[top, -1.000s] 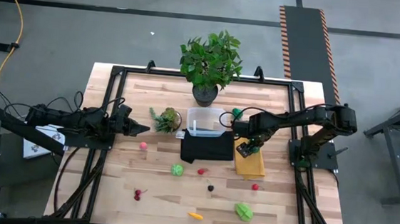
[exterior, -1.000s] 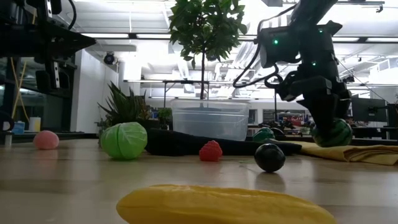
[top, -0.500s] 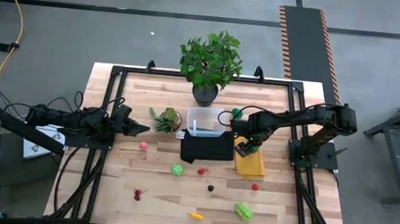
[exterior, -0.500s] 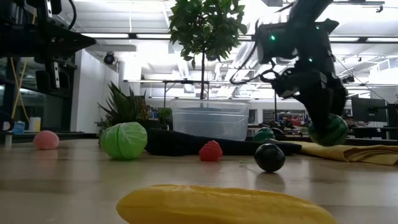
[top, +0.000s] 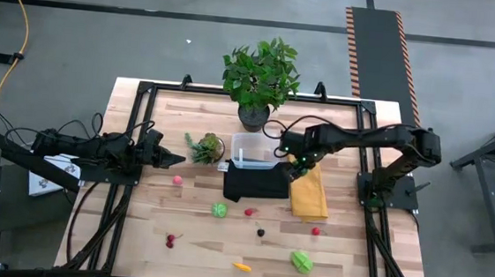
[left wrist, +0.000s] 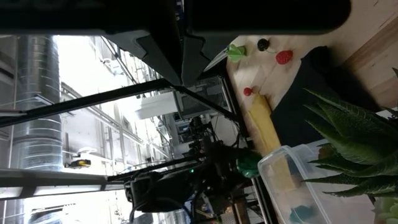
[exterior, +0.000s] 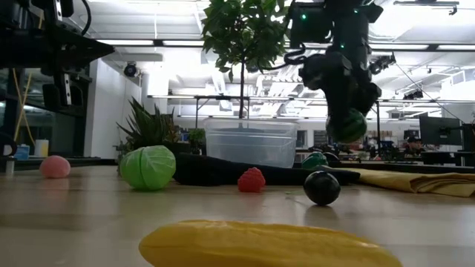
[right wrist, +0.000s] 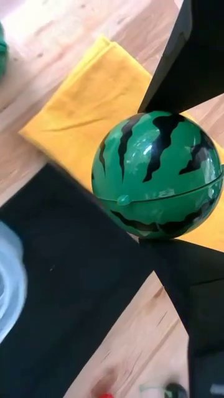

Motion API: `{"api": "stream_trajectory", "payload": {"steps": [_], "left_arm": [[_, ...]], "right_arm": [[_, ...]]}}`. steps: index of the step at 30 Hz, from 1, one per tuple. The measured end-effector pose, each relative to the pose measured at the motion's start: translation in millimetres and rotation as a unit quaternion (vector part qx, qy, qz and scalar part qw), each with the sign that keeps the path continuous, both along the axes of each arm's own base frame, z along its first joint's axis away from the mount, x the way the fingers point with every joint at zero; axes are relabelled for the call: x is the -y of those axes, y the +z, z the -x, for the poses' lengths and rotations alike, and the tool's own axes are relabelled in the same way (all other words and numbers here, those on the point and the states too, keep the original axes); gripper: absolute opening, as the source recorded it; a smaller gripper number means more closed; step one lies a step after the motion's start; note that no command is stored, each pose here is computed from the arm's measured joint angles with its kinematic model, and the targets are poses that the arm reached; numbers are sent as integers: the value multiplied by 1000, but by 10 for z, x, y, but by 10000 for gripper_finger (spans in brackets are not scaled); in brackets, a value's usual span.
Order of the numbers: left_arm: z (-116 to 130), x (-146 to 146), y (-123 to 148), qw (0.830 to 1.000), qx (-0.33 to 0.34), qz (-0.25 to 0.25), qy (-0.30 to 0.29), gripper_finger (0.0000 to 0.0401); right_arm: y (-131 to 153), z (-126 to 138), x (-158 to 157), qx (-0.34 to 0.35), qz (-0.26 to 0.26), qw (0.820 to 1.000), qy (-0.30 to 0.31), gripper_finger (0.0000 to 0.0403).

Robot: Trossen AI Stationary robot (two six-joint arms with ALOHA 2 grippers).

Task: Pick and placing Produce into tupperware
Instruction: Put the watermelon into the transparent bin

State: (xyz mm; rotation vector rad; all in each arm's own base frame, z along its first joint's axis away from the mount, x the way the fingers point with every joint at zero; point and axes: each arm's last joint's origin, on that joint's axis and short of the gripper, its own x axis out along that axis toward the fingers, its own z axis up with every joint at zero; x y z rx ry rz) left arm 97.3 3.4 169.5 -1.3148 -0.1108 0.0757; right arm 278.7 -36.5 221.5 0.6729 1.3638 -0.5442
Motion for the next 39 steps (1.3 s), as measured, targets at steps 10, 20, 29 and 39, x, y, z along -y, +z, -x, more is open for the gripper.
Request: {"api": "stream_trajectory", "payload": {"steps": [10,20,29,39], "left_arm": [[0,0,0,1000,0,0,0,1],[0,0,0,1000,0,0,0,1],[0,0,-1,1000,0,-2,0,1],[0,0,-1,1000,-1,-2,0,1]], "right_arm": [[75,15,-70,-19,1,1000,19,297],[73,34,-290,-38,21,998,44,297],[267,125,-456,7,43,999,10,297],[456,163,-598,94,119,987,-45,297]]}}
